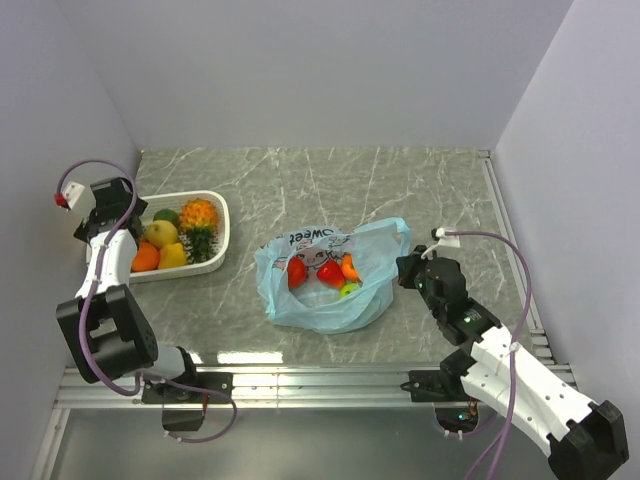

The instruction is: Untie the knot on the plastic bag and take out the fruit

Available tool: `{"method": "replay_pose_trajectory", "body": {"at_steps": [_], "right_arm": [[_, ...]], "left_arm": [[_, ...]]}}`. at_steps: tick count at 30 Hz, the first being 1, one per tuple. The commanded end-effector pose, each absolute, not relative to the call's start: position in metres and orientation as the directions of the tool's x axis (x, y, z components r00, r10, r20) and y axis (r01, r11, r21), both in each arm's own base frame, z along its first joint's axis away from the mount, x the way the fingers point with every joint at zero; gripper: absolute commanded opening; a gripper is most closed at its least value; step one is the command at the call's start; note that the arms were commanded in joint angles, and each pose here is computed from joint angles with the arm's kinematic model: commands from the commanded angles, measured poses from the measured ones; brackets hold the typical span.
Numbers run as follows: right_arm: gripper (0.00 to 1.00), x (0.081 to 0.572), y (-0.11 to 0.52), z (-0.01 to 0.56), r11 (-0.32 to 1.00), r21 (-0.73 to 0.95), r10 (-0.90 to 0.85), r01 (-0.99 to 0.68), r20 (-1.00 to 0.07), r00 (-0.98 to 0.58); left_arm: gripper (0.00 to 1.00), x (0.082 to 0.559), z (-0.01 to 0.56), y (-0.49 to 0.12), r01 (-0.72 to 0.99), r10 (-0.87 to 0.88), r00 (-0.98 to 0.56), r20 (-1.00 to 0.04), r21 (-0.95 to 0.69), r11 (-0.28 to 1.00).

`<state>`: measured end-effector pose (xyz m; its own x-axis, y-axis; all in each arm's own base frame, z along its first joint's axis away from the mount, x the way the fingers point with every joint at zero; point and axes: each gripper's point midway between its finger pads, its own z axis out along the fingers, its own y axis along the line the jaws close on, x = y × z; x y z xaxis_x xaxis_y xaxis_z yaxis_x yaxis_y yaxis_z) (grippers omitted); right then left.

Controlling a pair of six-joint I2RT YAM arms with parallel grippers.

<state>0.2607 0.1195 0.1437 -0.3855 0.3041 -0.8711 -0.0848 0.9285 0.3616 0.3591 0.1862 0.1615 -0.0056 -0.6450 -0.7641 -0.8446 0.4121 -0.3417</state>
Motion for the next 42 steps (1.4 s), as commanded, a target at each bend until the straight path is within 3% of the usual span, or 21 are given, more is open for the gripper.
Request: {"method": "replay_pose_trajectory", "body": {"at_steps": [1,4,10,14,20,25,34,42], "right_arm": [[0.07,0.268,0.123,0.176,0.912,0.395,0.345,-0.107,-0.883,-0.320],[0.07,0.268,0.122,0.179,0.916,0.388,0.341,-0.104,-0.887,-0.312],[0.07,0.270,0.121,0.183,0.919,0.380,0.335,-0.103,-0.893,-0.299],[0.07,0.269,0.117,0.182,0.924,0.370,0.330,-0.092,-0.897,-0.293],[0.07,0.266,0.110,0.181,0.929,0.363,0.329,-0.077,-0.902,-0.279],[0.07,0.264,0.110,0.177,0.928,0.366,0.331,-0.076,-0.899,-0.286],[0.07,0.261,0.112,0.172,0.922,0.378,0.338,-0.086,-0.893,-0.297],[0.07,0.257,0.110,0.161,0.922,0.380,0.340,-0.079,-0.888,-0.308]], "left_arm": [[0.99,0.367,0.197,0.182,-0.795,-0.633,0.045,-0.773,-0.411,0.446],[0.99,0.366,0.224,0.165,-0.748,-0.600,0.046,-0.799,-0.425,0.509],[0.99,0.372,0.276,0.068,-0.549,-0.494,-0.059,-0.867,-0.386,0.742],[0.97,0.369,0.296,-0.024,-0.266,-0.451,-0.145,-0.881,-0.405,0.875],[0.99,0.331,0.299,-0.155,0.096,-0.382,-0.352,-0.855,-0.439,0.894],[0.98,0.285,0.262,-0.245,0.261,-0.227,-0.543,-0.808,-0.419,0.870],[0.86,0.268,0.189,-0.318,0.264,-0.078,-0.676,-0.733,-0.339,0.903],[0.86,0.290,0.126,-0.329,0.168,-0.069,-0.704,-0.707,-0.260,0.951]]}}
